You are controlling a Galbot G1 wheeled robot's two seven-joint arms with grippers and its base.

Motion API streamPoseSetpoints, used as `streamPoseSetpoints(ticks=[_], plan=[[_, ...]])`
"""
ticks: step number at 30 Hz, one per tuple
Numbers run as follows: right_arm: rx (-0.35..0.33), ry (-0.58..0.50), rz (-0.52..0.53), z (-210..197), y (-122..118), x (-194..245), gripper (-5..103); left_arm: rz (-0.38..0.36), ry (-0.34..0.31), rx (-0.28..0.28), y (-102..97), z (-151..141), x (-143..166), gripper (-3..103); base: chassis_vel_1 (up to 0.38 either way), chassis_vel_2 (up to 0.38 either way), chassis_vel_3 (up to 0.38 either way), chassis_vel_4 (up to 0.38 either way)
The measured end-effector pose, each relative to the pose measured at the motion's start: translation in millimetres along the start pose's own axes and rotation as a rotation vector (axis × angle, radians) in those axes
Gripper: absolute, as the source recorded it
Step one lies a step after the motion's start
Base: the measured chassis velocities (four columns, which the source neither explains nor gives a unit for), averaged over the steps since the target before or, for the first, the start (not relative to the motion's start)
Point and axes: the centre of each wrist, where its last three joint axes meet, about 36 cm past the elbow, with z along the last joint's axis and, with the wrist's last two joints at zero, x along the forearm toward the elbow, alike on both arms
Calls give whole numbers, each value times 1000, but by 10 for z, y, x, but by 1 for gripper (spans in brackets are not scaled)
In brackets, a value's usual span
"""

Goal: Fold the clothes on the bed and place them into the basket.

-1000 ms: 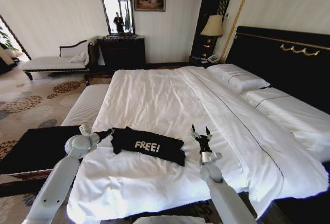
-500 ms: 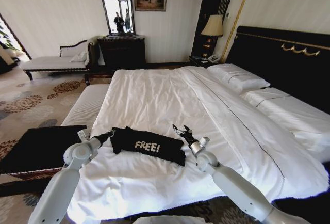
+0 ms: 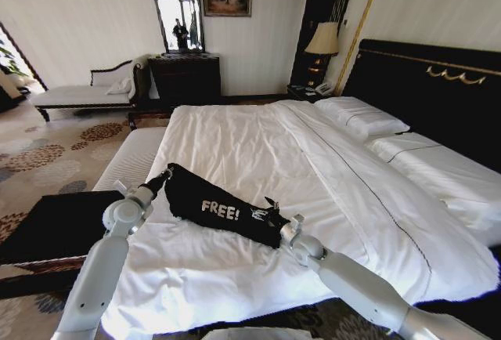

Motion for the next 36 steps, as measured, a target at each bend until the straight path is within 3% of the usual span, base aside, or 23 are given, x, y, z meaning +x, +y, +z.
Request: streamPoseSetpoints(ticks=[4,5,8,19,36], plan=[[165,18,22,16,-41,-2,100,-62,43,-40,159,197,146,0,0,0,0,0],[165,18,22,16,-41,-2,100,-62,43,-40,159,197,146,0,0,0,0,0],[252,24,25,2,-87,-48,100,-74,55,-49,191,293,229,0,0,0,0,0],[524,86,-13,34,-197,-126,100,-56,31,-64,69,264,394,0,0,0,0,0],[704,160,-171,119,-353,-108,100,-55,25,-68,-7,240,451,0,0,0,0,0]])
